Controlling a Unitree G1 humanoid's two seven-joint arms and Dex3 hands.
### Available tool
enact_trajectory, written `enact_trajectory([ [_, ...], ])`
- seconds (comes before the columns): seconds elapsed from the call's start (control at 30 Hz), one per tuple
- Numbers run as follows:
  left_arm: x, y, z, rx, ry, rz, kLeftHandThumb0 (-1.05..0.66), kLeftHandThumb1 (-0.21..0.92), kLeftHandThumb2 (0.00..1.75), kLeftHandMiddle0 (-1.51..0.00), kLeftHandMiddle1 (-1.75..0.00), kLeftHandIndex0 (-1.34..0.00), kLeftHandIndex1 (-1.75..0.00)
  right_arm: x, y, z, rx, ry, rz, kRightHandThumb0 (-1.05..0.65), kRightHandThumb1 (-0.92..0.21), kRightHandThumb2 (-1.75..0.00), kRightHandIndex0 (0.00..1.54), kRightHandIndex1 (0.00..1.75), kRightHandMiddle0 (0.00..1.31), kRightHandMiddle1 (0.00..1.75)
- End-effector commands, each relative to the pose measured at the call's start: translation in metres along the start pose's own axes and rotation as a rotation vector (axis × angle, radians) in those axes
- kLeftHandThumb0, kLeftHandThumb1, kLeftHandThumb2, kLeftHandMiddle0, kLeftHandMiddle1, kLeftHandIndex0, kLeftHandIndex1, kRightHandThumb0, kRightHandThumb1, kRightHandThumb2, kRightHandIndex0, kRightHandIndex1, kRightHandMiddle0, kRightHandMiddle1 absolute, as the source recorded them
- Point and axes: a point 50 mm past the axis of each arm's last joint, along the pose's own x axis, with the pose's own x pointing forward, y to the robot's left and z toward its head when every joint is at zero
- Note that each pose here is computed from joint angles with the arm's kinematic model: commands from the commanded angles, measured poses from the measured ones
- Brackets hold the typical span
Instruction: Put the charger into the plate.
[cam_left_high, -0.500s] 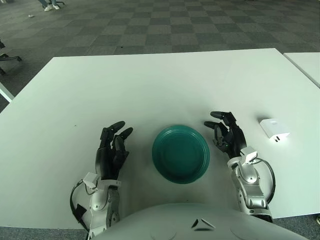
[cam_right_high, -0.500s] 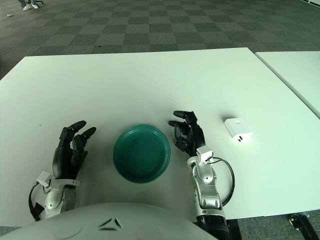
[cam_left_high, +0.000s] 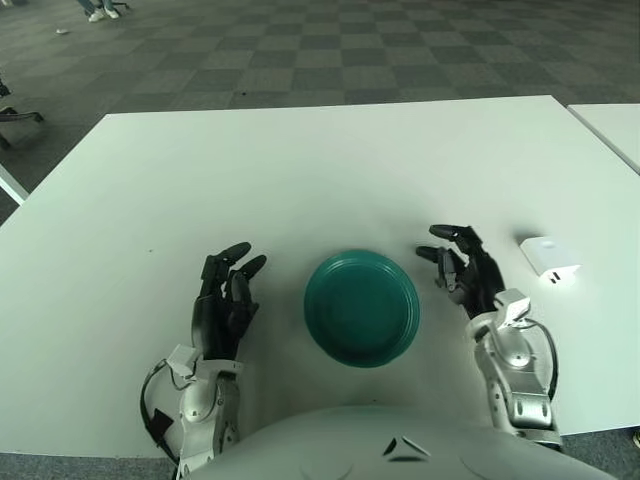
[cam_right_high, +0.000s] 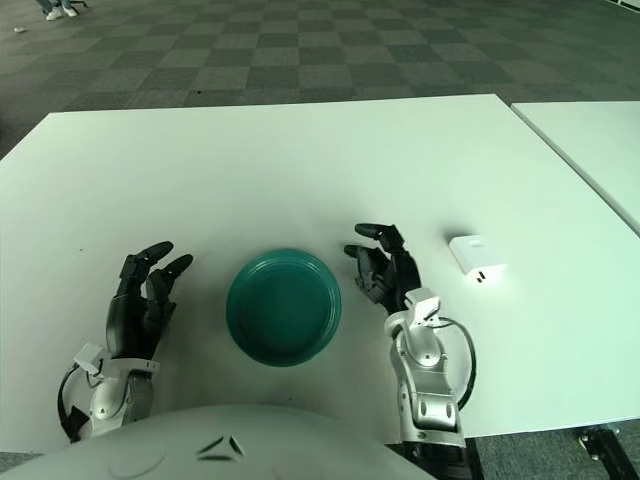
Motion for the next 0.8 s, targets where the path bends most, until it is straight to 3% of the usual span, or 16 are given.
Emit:
enact_trajectory([
  [0.0,-0.005,0.004,-0.009,-0.002,0.054,0.012,-0.81,0.92,0.71,-0.31,-1.00,-0.16,-1.20,0.007,-0.008,0.031,-0.049,-0.138,-0.002,-0.46,-0.73,-0.82,0.49,0.88,0.19,1.23],
  [0.13,-0.005,0.004,-0.009,0.004,0.052,0.009,-0.82,0.92,0.72,-0.32,-0.99,-0.15,-1.20,0.013,-0.025,0.046,-0.229,-0.264,-0.025,-0.48,-0.76,-0.78,0.48,0.87,0.17,1.23],
  [0.23,-0.005,0.004,-0.009,0.010,0.048,0.003,-0.83,0.92,0.73,-0.32,-0.99,-0.16,-1.20,0.020,-0.050,0.064,-0.606,-0.475,-0.127,-0.50,-0.79,-0.73,0.47,0.82,0.14,1.20],
  [0.4,-0.005,0.004,-0.009,0.005,0.047,-0.002,-0.84,0.92,0.73,-0.32,-0.99,-0.16,-1.21,0.021,-0.060,0.075,-0.899,-0.652,-0.216,-0.52,-0.84,-0.66,0.47,0.78,0.12,1.18],
  [0.6,-0.006,0.003,-0.010,-0.003,0.050,-0.005,-0.85,0.92,0.72,-0.32,-0.99,-0.17,-1.21,0.015,-0.073,0.089,-1.095,-0.740,-0.258,-0.57,-0.91,-0.60,0.48,0.80,0.11,1.19],
  [0.77,-0.006,0.003,-0.009,-0.001,0.050,-0.005,-0.84,0.92,0.71,-0.32,-0.99,-0.17,-1.21,0.014,-0.081,0.090,-1.189,-0.722,-0.260,-0.62,-0.92,-0.61,0.47,0.80,0.11,1.17],
])
